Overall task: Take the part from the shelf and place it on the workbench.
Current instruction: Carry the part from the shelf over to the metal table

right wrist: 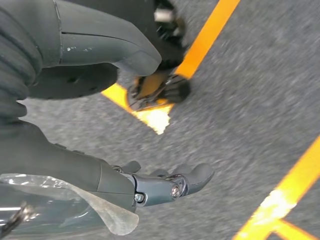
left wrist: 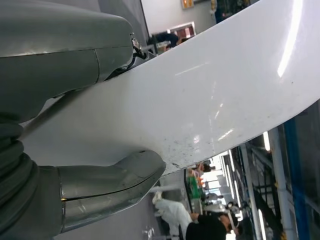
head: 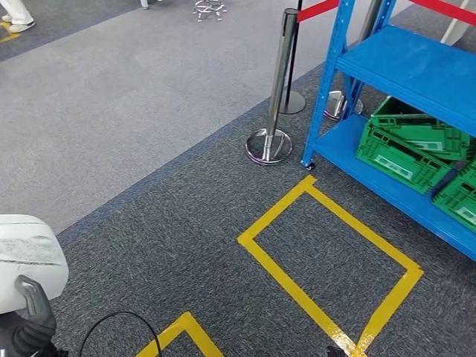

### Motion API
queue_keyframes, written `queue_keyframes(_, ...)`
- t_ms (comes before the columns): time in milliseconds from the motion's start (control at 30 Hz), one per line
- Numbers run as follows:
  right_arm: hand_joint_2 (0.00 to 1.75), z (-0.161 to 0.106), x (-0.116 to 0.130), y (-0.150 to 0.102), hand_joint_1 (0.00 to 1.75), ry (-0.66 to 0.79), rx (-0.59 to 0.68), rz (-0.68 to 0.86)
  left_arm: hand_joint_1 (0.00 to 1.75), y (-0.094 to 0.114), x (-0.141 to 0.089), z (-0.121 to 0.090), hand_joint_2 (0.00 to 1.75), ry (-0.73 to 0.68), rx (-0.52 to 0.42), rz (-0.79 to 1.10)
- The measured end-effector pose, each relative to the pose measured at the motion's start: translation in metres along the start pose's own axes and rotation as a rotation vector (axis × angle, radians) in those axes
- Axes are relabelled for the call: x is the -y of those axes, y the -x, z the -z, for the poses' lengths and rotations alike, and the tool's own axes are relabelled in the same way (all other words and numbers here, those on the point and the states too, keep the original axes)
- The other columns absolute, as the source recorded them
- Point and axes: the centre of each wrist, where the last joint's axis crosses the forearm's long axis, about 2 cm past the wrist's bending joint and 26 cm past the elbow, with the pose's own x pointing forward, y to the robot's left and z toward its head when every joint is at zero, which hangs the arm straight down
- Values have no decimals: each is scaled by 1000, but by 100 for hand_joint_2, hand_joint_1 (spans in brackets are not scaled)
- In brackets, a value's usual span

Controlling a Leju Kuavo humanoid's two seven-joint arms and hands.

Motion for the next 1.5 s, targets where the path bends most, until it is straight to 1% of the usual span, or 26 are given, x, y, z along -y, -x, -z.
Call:
queue_keyframes(100, 175, 2, 2, -2, 0, -24, 60, 1, 175, -3, 0, 3, 175, -12, 16, -4)
queue_keyframes(167, 175, 6, 13, 1, 0, -53, 92, -5, 175, -5, -3, 4, 175, -23, 21, -6)
queue_keyframes(233, 175, 10, 30, 7, 0, -73, 105, -12, 175, -8, -8, 5, 175, -33, 27, -5)
queue_keyframes(333, 175, 12, 50, 18, 0, -74, 86, -36, 175, -11, -11, 8, 175, -43, 38, -4)
queue_keyframes(400, 175, 12, 58, 23, 0, -73, 56, -70, 175, -11, -17, 7, 175, -50, 36, 5)
queue_keyframes(600, 175, 13, 62, 23, 0, -81, 24, -132, 175, -10, -39, 14, 175, -92, 29, 33)
queue_keyframes(700, 175, 14, 61, 22, 0, -84, 21, -137, 175, -10, -46, 16, 175, -105, 39, 59)
queue_keyframes(767, 175, 13, 55, 19, 0, -71, 11, -141, 175, -10, -48, 17, 175, -107, 50, 81)
queue_keyframes(867, 175, 8, 34, 12, 0, -35, -5, -149, 175, -11, -46, 19, 175, -119, 67, 106)
queue_keyframes(933, 175, 5, 20, 7, 0, -41, -4, -149, 175, -12, -45, 19, 175, -130, 72, 122)
queue_keyframes(1033, 175, 3, 9, 3, 0, -61, -1, -149, 175, -13, -43, 18, 175, -130, 87, 155)
queue_keyframes(1300, 175, 3, 2, -4, 0, -67, -6, -163, 175, -16, -39, 19, 175, -137, 110, 203)
queue_keyframes(1500, 175, 2, 2, -2, 0, -66, -24, -161, 175, -17, -36, 20, 175, -151, 114, 219)
